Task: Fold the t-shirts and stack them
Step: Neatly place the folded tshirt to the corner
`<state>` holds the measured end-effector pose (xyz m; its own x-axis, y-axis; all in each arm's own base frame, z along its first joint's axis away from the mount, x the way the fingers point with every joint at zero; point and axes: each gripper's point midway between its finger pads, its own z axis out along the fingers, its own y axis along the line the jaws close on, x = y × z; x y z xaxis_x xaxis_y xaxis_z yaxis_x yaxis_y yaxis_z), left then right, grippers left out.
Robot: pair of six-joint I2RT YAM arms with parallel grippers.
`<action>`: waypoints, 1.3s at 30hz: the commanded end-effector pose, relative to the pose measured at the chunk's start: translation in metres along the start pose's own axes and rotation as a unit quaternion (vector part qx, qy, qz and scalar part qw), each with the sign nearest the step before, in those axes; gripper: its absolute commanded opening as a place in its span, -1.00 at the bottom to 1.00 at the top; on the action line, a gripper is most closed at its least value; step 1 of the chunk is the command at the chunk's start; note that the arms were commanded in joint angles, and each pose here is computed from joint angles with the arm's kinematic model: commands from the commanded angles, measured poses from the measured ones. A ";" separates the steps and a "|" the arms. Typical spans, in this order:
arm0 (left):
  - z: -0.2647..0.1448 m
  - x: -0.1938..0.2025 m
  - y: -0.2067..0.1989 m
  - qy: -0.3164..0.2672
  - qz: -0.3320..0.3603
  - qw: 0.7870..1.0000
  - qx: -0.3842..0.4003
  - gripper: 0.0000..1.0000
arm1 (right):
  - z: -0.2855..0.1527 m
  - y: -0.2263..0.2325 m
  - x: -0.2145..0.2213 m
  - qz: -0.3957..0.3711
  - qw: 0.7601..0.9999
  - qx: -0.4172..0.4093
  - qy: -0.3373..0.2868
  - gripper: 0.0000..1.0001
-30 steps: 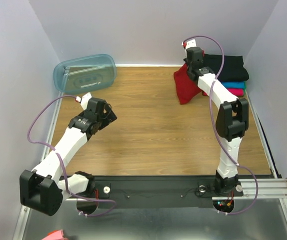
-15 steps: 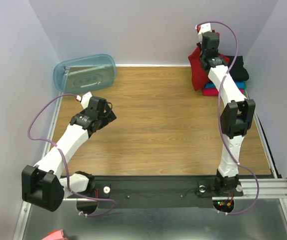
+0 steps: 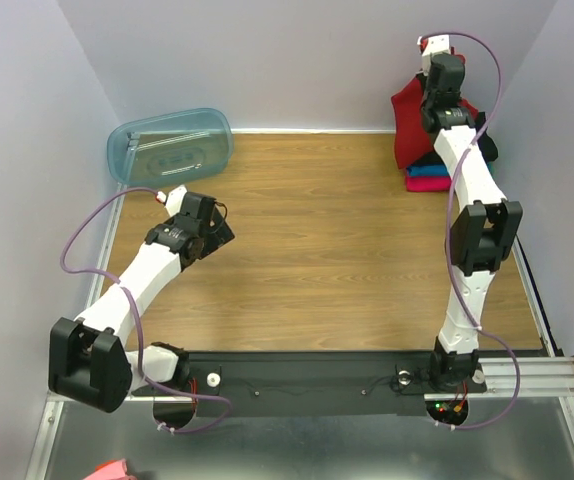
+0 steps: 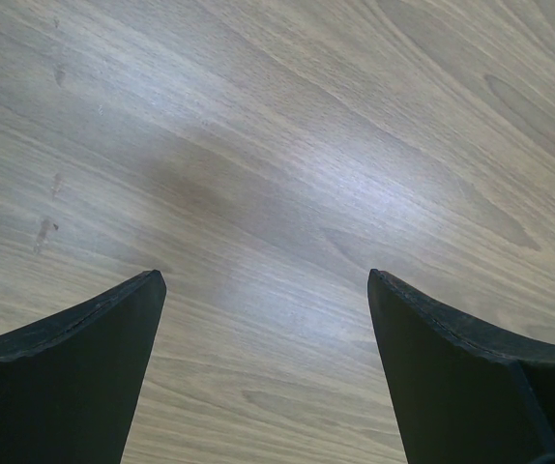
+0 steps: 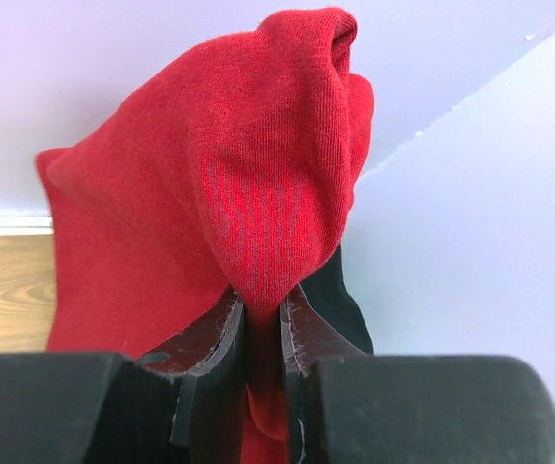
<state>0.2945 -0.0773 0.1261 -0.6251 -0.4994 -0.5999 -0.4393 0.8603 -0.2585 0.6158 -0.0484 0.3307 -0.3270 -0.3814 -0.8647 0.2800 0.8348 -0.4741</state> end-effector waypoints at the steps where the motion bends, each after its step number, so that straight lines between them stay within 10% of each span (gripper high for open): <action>1: -0.004 -0.020 -0.015 -0.022 -0.005 1.000 0.018 0.97 | 0.002 -0.037 -0.036 0.047 0.997 0.031 -0.058 -0.99; 18: 0.005 -0.019 -0.019 -0.010 -0.002 1.000 0.010 0.97 | 0.084 -0.076 0.047 0.063 0.996 0.060 -0.015 -0.99; 20: 0.005 -0.018 -0.018 -0.008 -0.001 1.000 0.007 0.97 | 0.097 -0.077 0.063 0.074 0.995 0.070 -0.007 -0.68; 22: 0.005 -0.018 -0.018 -0.006 -0.002 1.000 0.006 0.97 | 0.104 -0.090 0.073 0.089 0.992 0.093 -0.003 0.68; 23: 0.004 -0.019 -0.019 -0.008 -0.002 1.000 0.008 0.97 | 0.105 -0.093 0.075 0.096 0.991 0.098 -0.003 0.99; 39: -0.033 -0.042 -0.041 -0.048 -0.006 0.994 0.093 0.97 | -0.040 -0.071 0.036 0.334 0.940 -0.071 -0.012 1.00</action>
<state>0.3092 -0.0902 0.1498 -0.6155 -0.4935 -0.6145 -0.3820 0.8688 -0.3151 0.5917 -0.1500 0.2810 -0.2580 0.0468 -0.9650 0.3832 0.9219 -0.0577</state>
